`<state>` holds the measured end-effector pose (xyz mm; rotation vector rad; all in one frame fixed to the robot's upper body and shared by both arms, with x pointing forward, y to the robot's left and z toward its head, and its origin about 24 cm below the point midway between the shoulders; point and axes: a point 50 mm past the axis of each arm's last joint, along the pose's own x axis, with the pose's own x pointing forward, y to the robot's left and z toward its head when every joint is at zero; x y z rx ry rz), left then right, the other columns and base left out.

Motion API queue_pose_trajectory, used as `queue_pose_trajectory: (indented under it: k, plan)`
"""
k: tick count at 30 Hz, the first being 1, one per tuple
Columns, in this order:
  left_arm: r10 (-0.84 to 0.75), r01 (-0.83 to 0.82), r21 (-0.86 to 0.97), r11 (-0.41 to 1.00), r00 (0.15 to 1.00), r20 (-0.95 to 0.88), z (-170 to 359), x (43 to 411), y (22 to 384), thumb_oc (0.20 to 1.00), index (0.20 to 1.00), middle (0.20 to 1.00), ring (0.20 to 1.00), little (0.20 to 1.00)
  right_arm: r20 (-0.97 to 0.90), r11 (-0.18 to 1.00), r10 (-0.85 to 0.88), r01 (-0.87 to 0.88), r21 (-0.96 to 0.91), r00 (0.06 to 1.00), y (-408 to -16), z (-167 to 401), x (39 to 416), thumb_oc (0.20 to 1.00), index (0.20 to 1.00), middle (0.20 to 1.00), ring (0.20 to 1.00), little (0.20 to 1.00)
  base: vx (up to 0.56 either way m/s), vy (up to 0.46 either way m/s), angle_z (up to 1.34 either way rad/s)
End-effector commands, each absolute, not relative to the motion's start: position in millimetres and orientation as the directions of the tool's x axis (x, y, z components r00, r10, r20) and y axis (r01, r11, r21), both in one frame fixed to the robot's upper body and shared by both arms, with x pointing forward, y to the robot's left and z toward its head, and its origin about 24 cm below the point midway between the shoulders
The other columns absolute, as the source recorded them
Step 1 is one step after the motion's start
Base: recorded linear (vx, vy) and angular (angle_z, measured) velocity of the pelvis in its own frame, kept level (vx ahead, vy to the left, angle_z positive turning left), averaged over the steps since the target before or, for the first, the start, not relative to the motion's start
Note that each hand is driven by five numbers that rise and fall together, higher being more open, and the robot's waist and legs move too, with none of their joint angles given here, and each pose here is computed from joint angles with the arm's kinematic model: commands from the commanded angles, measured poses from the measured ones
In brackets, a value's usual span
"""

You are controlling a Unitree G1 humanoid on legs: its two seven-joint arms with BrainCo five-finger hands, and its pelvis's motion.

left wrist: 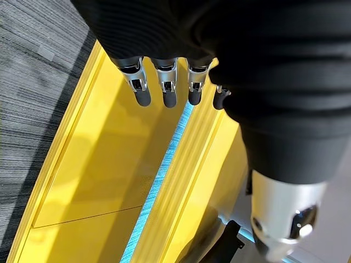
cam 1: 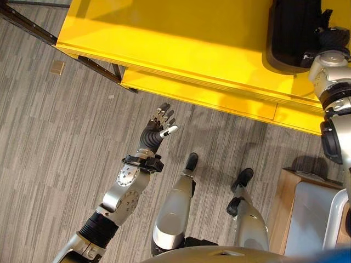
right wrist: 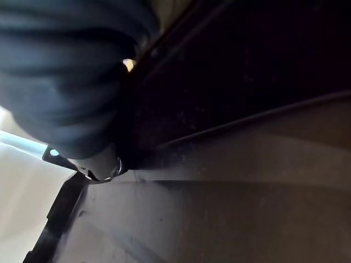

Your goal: Move parts from the plastic box to the shelf.

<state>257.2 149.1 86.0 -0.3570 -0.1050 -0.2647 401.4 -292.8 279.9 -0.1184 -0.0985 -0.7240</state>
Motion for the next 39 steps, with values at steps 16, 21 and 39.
queue_pose_trajectory:
  k: [16,21,39]
  plan:
    - [-0.304,0.391,-0.314,0.865,0.906,0.293,115.7,244.8,143.4,1.0,1.0,1.0,1.0,1.0,0.418,0.701,-0.655,0.712,0.026,0.63,-306.4,380.4,372.4,0.2,0.2,0.2,0.2,0.2,0.01,-0.002,0.01]
    - [-0.306,0.396,-0.316,0.862,0.904,0.298,117.0,244.9,142.7,1.0,1.0,1.0,1.0,1.0,0.44,0.695,-0.654,0.719,0.026,0.616,-307.8,390.4,368.0,0.2,0.2,0.2,0.2,0.2,0.02,-0.004,0.01]
    - [-0.292,0.393,-0.325,0.86,0.902,0.318,122.1,245.6,143.3,1.0,1.0,1.0,1.0,1.0,0.432,0.68,-0.685,0.727,0.092,0.586,-313.9,398.7,361.4,1.0,1.0,1.0,1.0,1.0,0.01,0.0,0.0]
